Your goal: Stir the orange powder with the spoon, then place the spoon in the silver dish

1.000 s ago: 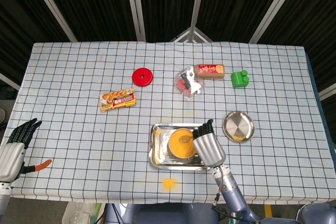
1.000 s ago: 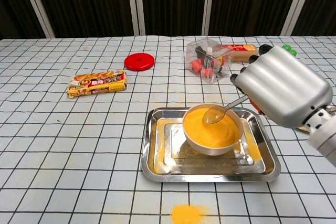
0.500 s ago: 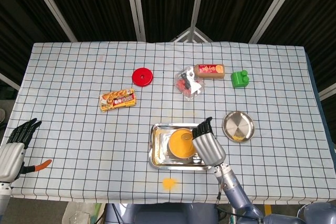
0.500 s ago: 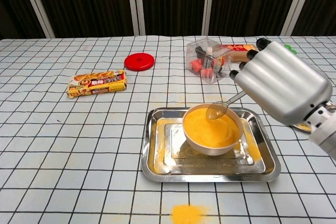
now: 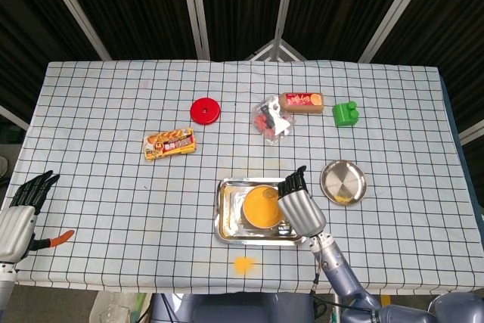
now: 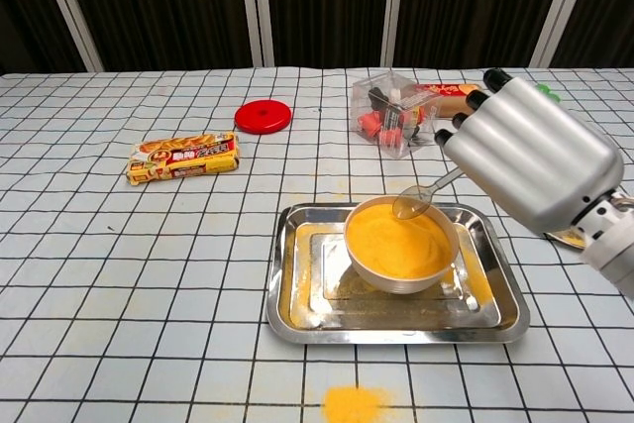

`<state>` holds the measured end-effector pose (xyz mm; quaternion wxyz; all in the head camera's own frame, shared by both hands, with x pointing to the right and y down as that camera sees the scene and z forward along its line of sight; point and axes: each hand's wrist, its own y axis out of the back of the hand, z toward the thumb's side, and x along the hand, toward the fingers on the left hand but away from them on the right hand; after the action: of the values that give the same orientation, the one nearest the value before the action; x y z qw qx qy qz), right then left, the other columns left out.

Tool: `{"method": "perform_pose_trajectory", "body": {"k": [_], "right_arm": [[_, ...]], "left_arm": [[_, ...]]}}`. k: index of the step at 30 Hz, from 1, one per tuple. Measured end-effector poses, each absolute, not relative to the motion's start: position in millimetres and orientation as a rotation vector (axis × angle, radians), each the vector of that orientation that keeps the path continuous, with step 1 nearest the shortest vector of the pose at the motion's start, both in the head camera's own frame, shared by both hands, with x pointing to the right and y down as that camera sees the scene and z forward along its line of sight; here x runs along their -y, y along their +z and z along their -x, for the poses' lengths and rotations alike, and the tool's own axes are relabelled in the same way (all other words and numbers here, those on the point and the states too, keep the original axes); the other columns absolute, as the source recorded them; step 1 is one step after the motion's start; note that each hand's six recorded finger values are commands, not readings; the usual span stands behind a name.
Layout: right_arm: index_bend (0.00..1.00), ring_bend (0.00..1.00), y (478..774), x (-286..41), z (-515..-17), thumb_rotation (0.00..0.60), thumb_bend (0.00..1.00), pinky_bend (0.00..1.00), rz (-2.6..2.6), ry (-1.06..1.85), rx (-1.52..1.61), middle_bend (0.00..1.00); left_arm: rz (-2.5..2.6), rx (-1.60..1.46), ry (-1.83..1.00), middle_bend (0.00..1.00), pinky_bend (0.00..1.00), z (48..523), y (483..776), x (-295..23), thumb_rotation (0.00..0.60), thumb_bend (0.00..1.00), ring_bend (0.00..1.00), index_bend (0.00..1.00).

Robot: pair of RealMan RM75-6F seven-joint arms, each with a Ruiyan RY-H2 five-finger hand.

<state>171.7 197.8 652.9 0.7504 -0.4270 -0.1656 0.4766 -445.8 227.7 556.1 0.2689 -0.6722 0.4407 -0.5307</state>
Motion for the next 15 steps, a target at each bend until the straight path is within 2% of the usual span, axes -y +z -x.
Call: {"method": "perform_pose_trajectory", "body": {"k": [15], "right_arm": [[0.58, 0.44, 657, -211, -170, 0.600, 0.51, 0.34, 0.982, 1.020, 0.369, 0.56]], "left_arm": [[1.813, -1.190, -1.429, 0.00, 0.00, 446, 556, -228, 0.600, 0.00, 0.00, 0.00]]}}
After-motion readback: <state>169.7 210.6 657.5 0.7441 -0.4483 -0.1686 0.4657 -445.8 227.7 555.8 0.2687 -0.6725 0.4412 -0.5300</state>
